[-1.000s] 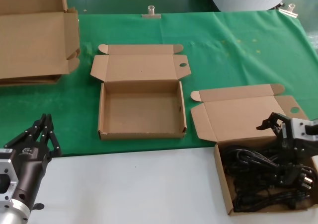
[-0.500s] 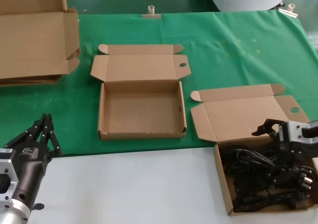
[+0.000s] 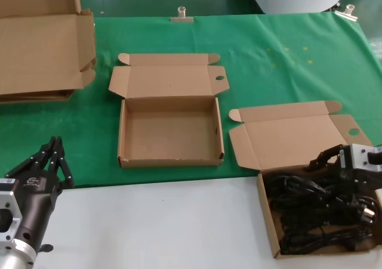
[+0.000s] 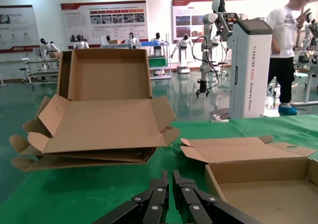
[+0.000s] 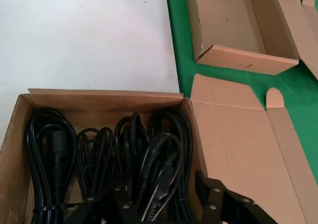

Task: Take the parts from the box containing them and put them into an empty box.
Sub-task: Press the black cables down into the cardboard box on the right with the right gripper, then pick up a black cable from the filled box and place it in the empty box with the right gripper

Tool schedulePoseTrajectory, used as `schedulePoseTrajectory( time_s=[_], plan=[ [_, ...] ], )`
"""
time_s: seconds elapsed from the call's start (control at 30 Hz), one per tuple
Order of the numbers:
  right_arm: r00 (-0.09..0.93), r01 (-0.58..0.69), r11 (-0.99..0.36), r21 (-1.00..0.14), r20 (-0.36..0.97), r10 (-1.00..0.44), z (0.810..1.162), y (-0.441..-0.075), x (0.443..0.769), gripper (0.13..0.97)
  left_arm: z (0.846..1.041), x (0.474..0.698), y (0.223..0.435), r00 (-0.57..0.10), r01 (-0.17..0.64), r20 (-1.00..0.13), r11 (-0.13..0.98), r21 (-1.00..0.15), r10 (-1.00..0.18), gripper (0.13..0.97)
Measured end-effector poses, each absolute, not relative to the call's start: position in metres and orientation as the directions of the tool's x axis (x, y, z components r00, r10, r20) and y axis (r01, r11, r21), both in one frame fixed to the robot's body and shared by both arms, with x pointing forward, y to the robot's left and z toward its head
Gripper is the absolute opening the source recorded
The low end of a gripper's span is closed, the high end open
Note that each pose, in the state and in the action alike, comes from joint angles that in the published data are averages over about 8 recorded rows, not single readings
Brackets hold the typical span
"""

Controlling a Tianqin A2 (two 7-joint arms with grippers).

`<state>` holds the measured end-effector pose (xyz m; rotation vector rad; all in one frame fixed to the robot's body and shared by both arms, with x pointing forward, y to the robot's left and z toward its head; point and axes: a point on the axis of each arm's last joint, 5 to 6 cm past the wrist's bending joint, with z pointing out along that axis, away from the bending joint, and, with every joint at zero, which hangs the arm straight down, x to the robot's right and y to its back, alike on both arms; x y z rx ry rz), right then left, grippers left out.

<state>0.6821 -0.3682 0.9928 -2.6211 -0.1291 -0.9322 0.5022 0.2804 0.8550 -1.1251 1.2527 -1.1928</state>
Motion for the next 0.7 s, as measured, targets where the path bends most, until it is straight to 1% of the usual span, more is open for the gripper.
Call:
schedulePoseTrajectory(
  time_s=[0.03,0.3,0.33,0.6,0.7],
  plan=[
    [0.778,0.201,-0.933,-0.298,0.627,-0.033,0.992,-0.369,0.682,0.597,0.855,0.502,0.28,-0.035,0.022,-0.071,0.07,-0.997,-0.997,0.172],
    [0.774,0.201,-0.934,-0.296,0.633,-0.034,0.992,-0.369,0.682,0.389,0.855,0.502,0.28,-0.035,0.022,-0.071,0.07,-0.997,-0.997,0.172],
    [0.773,0.202,-0.933,-0.297,0.633,-0.034,0.992,-0.369,0.682,0.389,0.855,0.502,0.28,-0.035,0.022,-0.071,0.07,-0.997,-0.997,0.172],
    [0.766,0.207,-0.929,-0.306,0.641,-0.04,1.005,-0.37,0.678,0.27,0.855,0.502,0.28,-0.035,0.022,-0.071,0.07,-0.997,-0.997,0.172],
    [0.763,0.214,-0.925,-0.313,0.645,-0.042,1.013,-0.37,0.674,0.268,0.855,0.502,0.28,-0.035,0.022,-0.071,0.07,-0.997,-0.997,0.172]
  ],
)
